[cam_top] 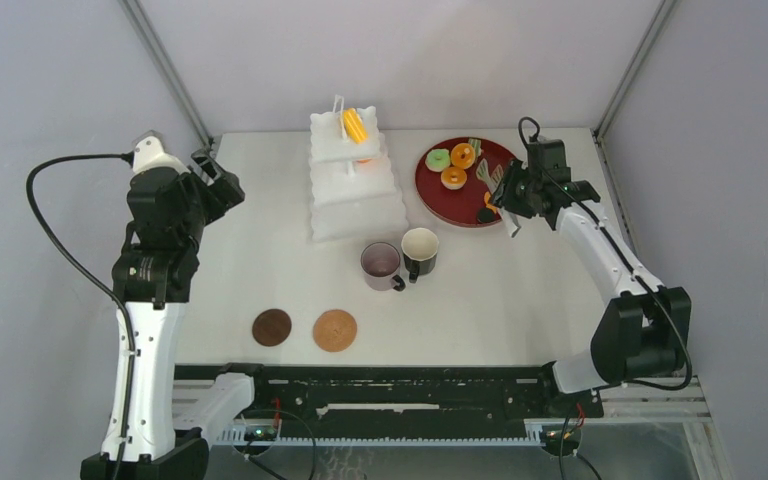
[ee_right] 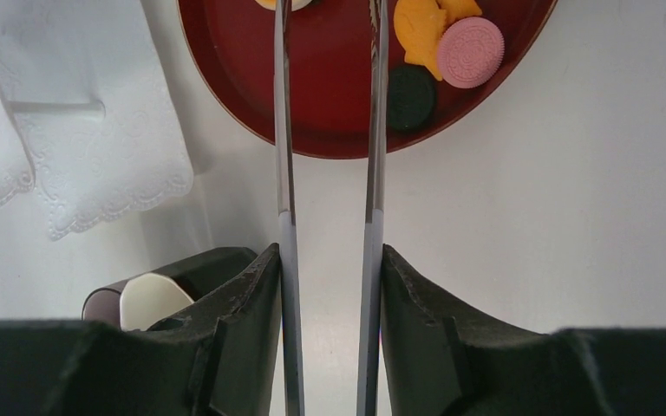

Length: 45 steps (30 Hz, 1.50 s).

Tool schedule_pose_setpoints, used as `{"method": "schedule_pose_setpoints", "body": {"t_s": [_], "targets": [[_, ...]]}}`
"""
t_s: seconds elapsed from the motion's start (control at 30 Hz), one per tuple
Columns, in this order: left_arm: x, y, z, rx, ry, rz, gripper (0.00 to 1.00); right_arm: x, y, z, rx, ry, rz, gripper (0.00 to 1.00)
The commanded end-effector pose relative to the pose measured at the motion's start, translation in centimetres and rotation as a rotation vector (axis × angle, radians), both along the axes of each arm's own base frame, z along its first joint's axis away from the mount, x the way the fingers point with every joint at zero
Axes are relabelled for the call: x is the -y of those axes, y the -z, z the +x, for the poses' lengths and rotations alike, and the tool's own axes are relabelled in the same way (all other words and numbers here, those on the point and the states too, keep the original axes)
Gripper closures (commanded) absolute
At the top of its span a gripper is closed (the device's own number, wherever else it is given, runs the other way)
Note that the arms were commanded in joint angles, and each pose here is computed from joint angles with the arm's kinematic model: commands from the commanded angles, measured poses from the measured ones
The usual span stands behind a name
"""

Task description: Serve the afternoon tea

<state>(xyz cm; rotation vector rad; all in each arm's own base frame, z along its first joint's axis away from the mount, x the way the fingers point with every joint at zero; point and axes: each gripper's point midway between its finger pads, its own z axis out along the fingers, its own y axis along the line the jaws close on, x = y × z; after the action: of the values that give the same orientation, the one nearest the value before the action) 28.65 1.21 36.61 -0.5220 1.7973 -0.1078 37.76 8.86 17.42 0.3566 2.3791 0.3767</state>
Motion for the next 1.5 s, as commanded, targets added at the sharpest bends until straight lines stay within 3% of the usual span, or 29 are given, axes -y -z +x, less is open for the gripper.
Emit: {"method": "schedule_pose_setpoints", "body": {"t_s": [0.0,0.77,1.3,1.37,1.47], "targets": [[-0.4,-0.2,-0.1,0.013,-0.006,0.027,0.17,-0.7,-1.6,2.7,0.083,-0.029,0.051,0.50],[-0.8,0.8,0.8,-0.025,-0.020,0.048,0.17,-1.8,1.1,11.8,0.047,-0.024,0.080,0.47],[-0.8,1.6,1.5,-0.050,-0.017,0.056,0.17,-1.3,3.8,12.4,-0.004,0.000,0.048,0.47],[-0.8,1.8,1.5,-0.053,-0.018,0.055,0.17,-1.6,3.8,12.5,0.001,-0.007,0.062,0.53],[-0.8,1.9,1.5,-0.056,-0.017,0.054,0.17,-1.7,3.2,12.3,0.015,-0.003,0.074,0.73]]}}
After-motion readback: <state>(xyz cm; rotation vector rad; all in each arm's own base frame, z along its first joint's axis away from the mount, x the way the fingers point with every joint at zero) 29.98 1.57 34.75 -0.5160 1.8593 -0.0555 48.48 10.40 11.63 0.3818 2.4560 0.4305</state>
